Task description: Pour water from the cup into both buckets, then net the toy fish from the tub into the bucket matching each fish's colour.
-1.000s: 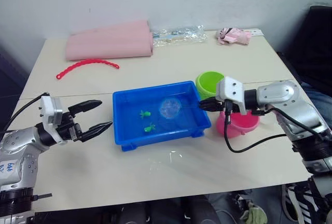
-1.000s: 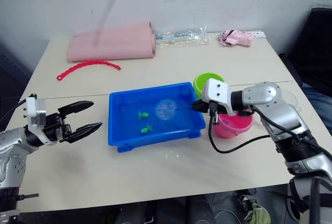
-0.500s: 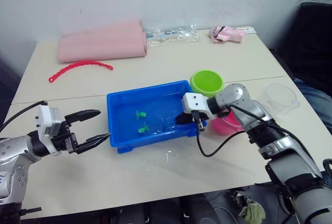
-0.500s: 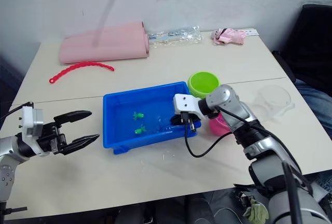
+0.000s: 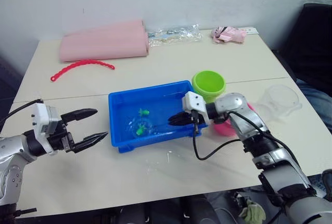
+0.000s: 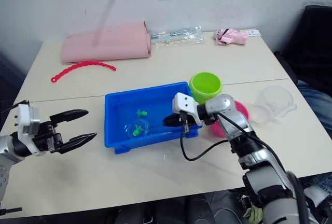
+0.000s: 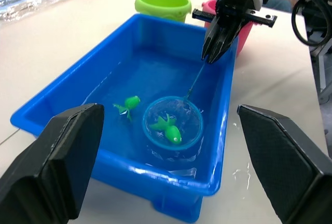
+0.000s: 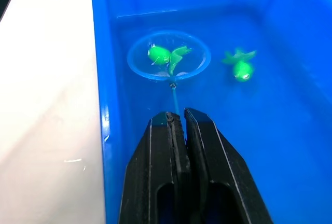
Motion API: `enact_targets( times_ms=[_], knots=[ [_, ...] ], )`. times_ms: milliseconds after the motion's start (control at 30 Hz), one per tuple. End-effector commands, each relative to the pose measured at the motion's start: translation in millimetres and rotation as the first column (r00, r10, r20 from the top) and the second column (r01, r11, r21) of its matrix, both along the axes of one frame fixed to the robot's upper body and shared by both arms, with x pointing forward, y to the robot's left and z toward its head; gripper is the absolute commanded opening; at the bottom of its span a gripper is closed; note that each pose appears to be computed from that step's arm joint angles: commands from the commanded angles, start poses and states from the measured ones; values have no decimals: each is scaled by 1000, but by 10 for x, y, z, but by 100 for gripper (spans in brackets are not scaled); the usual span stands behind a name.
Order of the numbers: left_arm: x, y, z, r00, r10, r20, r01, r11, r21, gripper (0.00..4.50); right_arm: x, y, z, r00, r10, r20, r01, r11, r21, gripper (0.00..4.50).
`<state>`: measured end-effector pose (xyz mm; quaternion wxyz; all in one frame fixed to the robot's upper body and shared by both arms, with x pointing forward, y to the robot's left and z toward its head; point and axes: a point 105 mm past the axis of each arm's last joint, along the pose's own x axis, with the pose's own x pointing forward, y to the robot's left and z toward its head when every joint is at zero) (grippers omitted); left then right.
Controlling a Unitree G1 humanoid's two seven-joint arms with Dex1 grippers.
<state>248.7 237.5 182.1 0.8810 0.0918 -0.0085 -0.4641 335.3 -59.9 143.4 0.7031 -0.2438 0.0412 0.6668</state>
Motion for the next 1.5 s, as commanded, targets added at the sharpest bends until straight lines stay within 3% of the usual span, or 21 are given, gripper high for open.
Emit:
enact_targets(
  times_ms=[33,300,500,600,700,833,1000,1067,1133,1233,1367,1500],
  knots=[
    [-44,-149,319,995,-85,60,88,995,-48,447,-41,-163,350,994,-42,98,29,990,136,0],
    [73,-419,567,981,-156,117,167,981,-95,447,-146,-647,606,980,-174,100,146,960,239,0],
    [293,-581,633,991,-76,114,98,973,-209,447,-149,-1014,799,937,-318,145,271,923,274,0],
    [405,-618,625,993,-29,117,56,969,-240,447,-111,-1235,911,889,-424,174,360,881,306,0],
    [499,-592,620,988,5,152,32,971,-238,447,18,-1545,943,782,-554,285,482,828,287,0],
    [544,-649,592,985,-14,173,54,972,-229,447,135,-1768,911,667,-603,438,557,794,245,0],
    [554,-671,531,982,-34,186,69,980,-186,447,230,-1863,862,512,-516,687,586,795,159,0],
    [556,-644,532,981,-32,189,66,981,-180,447,208,-1829,837,467,-400,789,556,826,90,0],
    [552,-624,529,981,-32,190,66,982,-176,447,193,-1823,768,459,-316,830,538,842,23,0],
    [544,-606,524,981,-32,190,65,984,-167,447,209,-1861,764,422,-294,857,546,837,18,0],
    [538,-598,512,982,-29,188,60,985,-164,447,153,-1837,764,298,-53,953,513,851,-113,0],
    [546,-624,495,982,-31,184,62,984,-168,447,152,-1856,788,193,-22,981,511,856,-81,0]
  ],
)
